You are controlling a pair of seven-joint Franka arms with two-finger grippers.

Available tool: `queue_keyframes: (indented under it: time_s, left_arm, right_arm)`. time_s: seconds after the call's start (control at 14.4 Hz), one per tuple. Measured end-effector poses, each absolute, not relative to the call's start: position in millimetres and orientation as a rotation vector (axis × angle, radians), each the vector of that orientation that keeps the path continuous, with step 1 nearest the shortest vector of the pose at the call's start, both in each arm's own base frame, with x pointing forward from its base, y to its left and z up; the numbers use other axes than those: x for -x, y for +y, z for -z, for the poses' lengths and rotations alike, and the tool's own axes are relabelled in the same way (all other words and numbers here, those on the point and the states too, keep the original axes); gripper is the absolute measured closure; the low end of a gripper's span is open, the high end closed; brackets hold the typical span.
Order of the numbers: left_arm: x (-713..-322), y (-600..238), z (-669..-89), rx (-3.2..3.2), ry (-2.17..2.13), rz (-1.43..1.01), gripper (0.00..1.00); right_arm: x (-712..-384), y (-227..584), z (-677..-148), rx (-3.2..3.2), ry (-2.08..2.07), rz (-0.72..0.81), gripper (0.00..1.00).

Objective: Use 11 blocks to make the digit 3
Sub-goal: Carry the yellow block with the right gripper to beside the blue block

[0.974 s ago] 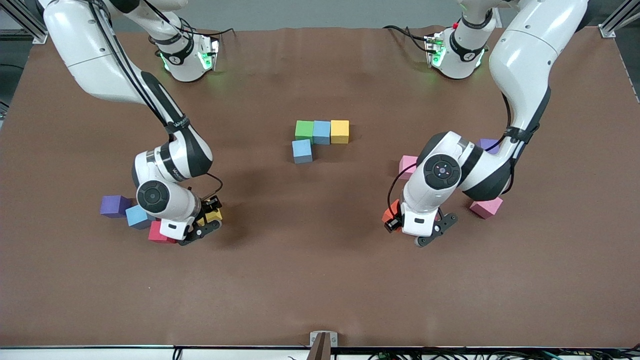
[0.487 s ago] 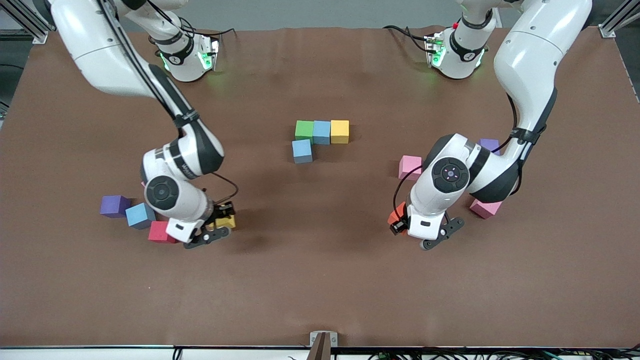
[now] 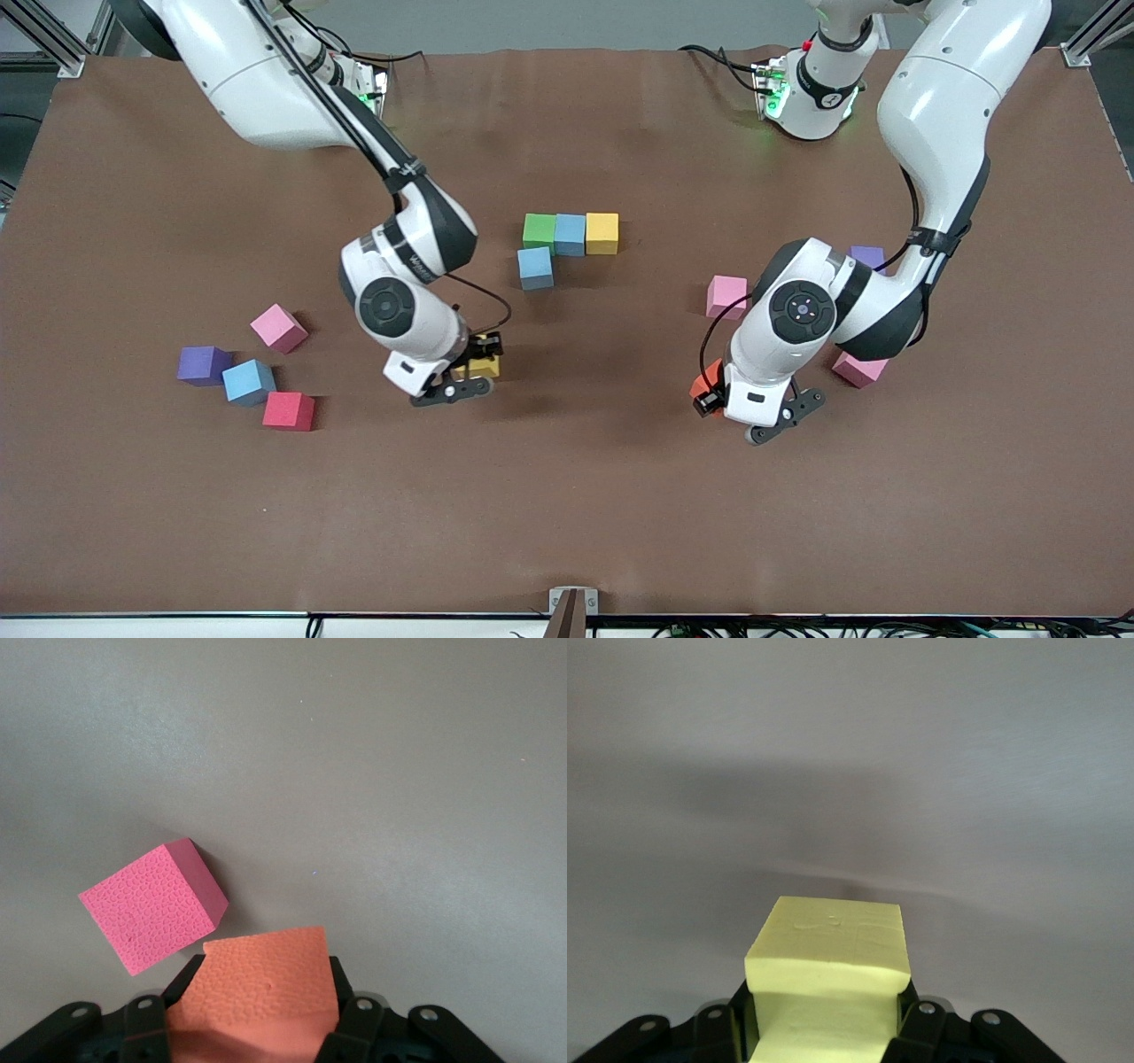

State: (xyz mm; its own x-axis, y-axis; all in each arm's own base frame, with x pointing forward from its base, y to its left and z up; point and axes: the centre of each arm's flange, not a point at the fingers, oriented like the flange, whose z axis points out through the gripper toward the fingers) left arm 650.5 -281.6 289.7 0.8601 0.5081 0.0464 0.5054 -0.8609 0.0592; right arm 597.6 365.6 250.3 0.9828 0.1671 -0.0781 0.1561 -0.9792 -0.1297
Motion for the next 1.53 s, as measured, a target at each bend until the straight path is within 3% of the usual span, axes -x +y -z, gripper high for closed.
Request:
queue_keyframes:
  time_s: [0.56,1.53]
  left_arm:
    - [-650,-283,-290,-3.007,0.737,-0.095,0.43]
    - [-649,-283,-288,-3.024,0.677,-0.092,0.43]
  right_arm:
    - [-560,434,-229,3.009,-0.242,-0.183,0.42]
    - [-529,445,-206,3.062,-0.205,-0.326,0.42]
